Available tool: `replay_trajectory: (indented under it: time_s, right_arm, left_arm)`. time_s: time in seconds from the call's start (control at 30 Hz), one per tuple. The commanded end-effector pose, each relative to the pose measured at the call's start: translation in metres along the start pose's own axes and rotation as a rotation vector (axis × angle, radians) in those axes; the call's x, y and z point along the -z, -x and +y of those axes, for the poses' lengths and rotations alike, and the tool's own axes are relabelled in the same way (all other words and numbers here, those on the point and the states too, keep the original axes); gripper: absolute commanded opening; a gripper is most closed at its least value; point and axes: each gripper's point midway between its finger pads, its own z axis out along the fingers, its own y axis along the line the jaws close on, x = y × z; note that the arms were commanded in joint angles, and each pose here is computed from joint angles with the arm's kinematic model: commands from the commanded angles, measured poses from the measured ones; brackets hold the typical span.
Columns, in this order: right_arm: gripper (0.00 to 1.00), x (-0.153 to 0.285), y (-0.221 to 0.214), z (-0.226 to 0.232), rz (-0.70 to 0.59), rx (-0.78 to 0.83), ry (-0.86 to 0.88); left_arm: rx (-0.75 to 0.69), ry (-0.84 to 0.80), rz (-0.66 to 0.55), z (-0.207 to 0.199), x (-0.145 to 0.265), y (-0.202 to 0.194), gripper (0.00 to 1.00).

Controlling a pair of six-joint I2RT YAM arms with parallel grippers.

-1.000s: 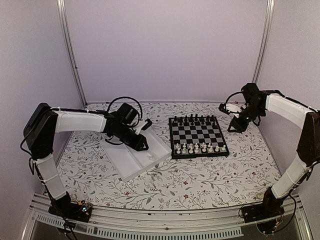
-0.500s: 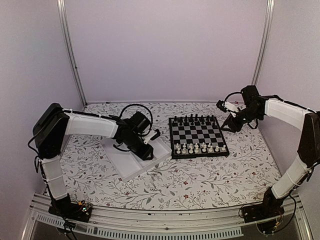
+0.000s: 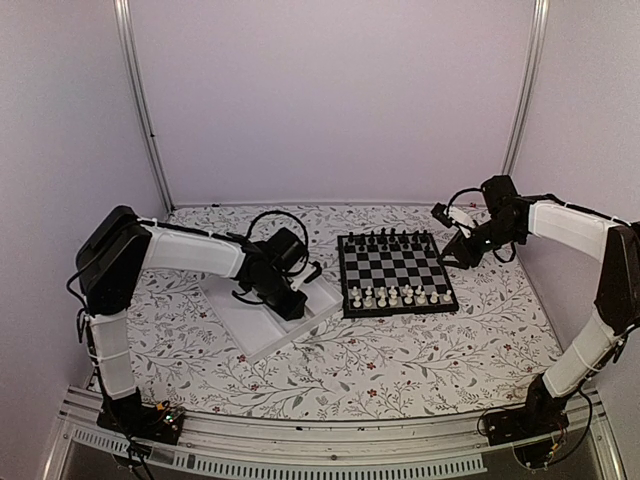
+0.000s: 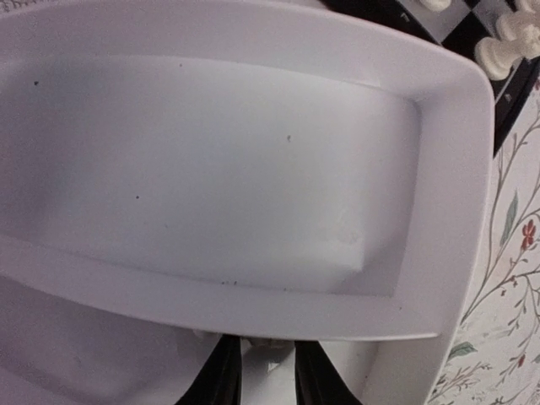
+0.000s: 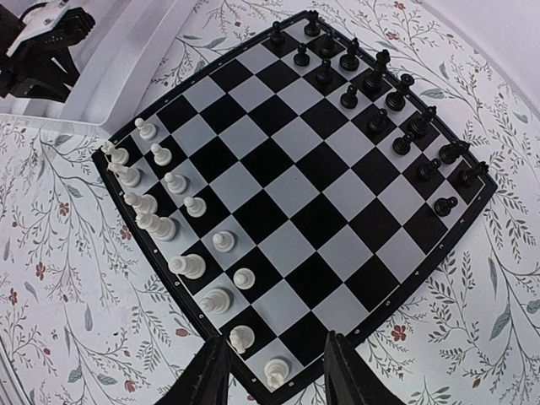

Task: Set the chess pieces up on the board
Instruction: Adjust the chess piece in the storage box.

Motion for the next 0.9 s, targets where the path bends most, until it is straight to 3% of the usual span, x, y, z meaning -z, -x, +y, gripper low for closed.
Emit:
replay_trajectory:
  time_s: [0.0,0.33,0.6,0.87]
  right_arm:
    - [0.42,-0.002,0.012,0.01,-0.046,-0.023,0.075]
    - [0.42,-0.009,0.023,0.017,-0.046,-0.06,0.157]
    - [0.41,-0.028,0.039,0.045,-0.008,0.02,0.241]
    - [0.42,-0.039,0.058,0.063,0.001,0.08,0.282]
  left_arm:
    - [0.011,0.02,-0.035,0.012,0.006,0.015,0.21]
    - [0.065,-0.093,-0.094,0.026,0.028,0.028,0.13]
    - [0.044,-0.166,-0.123,0.025,0.045,0.028,0.12]
    - [0.134,-0.115,-0.081,0.057,0.039,0.023,0.33]
